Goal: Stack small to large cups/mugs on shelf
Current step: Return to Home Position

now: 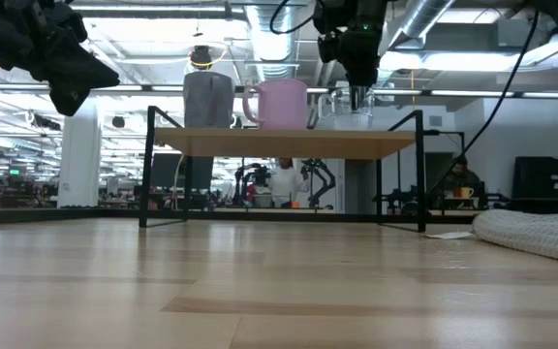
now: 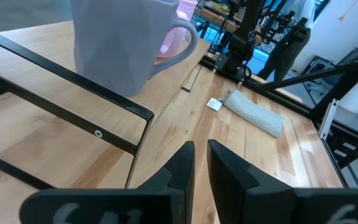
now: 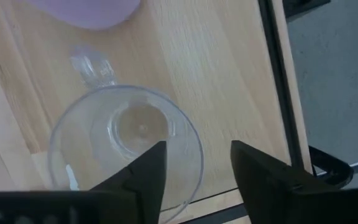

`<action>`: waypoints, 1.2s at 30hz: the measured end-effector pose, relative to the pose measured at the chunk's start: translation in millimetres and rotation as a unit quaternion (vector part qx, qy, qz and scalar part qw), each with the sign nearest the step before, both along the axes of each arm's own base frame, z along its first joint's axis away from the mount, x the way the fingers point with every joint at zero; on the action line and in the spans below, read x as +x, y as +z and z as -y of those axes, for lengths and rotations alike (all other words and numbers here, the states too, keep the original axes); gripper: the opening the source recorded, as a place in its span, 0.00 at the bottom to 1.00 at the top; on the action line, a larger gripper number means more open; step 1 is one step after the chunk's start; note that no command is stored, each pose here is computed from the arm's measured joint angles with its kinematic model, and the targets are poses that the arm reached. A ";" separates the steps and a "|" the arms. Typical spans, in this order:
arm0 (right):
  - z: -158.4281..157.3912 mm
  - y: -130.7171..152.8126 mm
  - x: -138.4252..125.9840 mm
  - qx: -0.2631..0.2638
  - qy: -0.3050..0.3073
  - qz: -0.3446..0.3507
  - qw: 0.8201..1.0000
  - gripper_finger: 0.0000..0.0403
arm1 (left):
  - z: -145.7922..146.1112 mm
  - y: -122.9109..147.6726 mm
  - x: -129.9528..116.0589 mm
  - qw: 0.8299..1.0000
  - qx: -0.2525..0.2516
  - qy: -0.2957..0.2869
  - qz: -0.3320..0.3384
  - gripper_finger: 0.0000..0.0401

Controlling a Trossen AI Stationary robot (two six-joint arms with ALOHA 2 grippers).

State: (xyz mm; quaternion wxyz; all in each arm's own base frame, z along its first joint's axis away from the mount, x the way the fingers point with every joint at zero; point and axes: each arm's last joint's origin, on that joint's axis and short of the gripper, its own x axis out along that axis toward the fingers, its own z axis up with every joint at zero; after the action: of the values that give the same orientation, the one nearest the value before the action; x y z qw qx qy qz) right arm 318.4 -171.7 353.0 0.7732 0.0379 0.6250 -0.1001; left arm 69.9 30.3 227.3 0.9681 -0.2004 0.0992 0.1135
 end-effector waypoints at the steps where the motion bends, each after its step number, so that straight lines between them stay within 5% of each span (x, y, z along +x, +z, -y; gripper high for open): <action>1: -0.4 2.7 0.2 -0.002 0.001 0.004 1.000 0.51 | 0.0 0.0 0.0 1.000 0.000 0.000 0.000 0.08; 17: -16.4 76.6 -10.9 -0.075 -0.001 0.108 0.991 0.54 | 0.0 0.0 0.0 1.000 0.000 0.000 0.000 0.08; 26: -64.8 107.7 -11.3 -0.031 0.076 0.229 0.970 0.54 | 0.1 0.2 0.1 1.000 0.000 -0.003 0.001 0.08; 36: -116.6 148.2 -46.4 -0.048 0.090 0.308 0.946 0.54 | 0.1 0.7 0.1 1.000 0.001 -0.003 0.004 0.08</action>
State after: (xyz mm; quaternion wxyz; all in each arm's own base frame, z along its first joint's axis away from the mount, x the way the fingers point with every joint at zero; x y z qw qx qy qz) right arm 272.0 -55.1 501.2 0.9347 -0.0270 0.3518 -0.0431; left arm 70.0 30.2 228.0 0.9690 -0.1991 0.0959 0.1102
